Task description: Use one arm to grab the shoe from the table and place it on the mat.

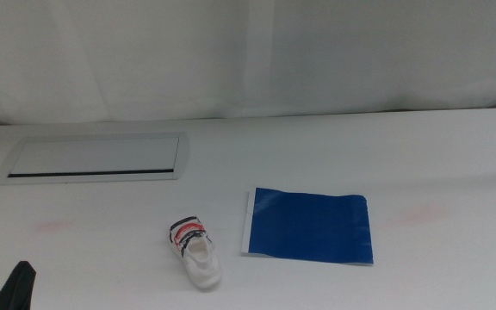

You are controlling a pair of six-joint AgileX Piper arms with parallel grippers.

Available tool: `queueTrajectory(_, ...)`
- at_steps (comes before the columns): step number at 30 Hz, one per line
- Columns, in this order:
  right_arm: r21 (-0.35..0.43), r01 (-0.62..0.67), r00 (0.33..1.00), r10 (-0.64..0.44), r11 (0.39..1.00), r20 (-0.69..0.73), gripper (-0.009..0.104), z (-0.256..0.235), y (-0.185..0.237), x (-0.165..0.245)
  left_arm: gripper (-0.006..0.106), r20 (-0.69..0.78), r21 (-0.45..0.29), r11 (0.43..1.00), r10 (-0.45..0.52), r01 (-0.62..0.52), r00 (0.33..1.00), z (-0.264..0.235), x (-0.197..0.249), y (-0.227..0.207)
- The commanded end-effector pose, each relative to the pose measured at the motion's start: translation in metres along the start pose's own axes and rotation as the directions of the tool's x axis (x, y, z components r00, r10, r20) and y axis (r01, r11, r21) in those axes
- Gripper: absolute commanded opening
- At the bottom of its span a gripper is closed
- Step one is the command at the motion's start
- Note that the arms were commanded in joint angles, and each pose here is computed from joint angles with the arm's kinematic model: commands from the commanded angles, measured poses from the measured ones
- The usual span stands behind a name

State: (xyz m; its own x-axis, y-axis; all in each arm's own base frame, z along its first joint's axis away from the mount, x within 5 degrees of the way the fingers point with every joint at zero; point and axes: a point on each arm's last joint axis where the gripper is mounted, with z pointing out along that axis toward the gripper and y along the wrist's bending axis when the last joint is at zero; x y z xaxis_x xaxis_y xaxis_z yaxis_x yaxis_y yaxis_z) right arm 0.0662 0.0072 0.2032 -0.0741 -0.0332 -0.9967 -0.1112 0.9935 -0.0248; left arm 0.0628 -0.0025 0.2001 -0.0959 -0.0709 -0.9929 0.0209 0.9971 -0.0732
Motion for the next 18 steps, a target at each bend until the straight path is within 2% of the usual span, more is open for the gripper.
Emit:
queueTrajectory(1, 0.004, 0.009, 0.999, -0.009, 1.000, -0.038, -0.002, 0.0009, 0.0000, 0.0135, 0.087, -0.026, -0.004, 1.000, -0.008, 0.008, 1.000, 0.0014, 0.0122, 0.0011)
queueTrajectory(2, 0.004, 0.009, 0.999, -0.009, 1.000, -0.038, -0.002, 0.0009, 0.0000, 0.0135, 0.087, -0.026, -0.004, 1.000, -0.008, 0.008, 1.000, 0.0014, 0.0122, 0.0011)
queueTrajectory(3, 0.004, 0.009, 0.999, -0.009, 1.000, -0.038, -0.002, 0.0009, 0.0000, 0.0135, 0.087, -0.008, -0.008, 0.996, -0.090, 0.090, 0.996, 0.0015, 0.0107, 0.0014)
queueTrajectory(4, 0.004, 0.009, 0.999, -0.009, 1.000, -0.038, -0.002, 0.0009, 0.0000, 0.0135, 0.087, -0.005, -0.009, 0.993, -0.120, 0.120, 0.993, 0.0015, 0.0104, 0.0015)
queueTrajectory(6, 0.004, 0.009, 0.999, -0.009, 1.000, -0.038, -0.002, 0.0009, 0.0000, 0.0135, 0.087, -0.003, -0.009, 0.991, -0.135, 0.135, 0.991, 0.0015, 0.0102, 0.0015)
queueTrajectory(18, 0.004, 0.009, 0.999, -0.009, 1.000, -0.038, -0.002, 0.0009, 0.0000, 0.0135, 0.087, 0.011, -0.008, 1.000, 0.000, 0.000, 1.000, 0.0009, 0.0056, 0.0012)
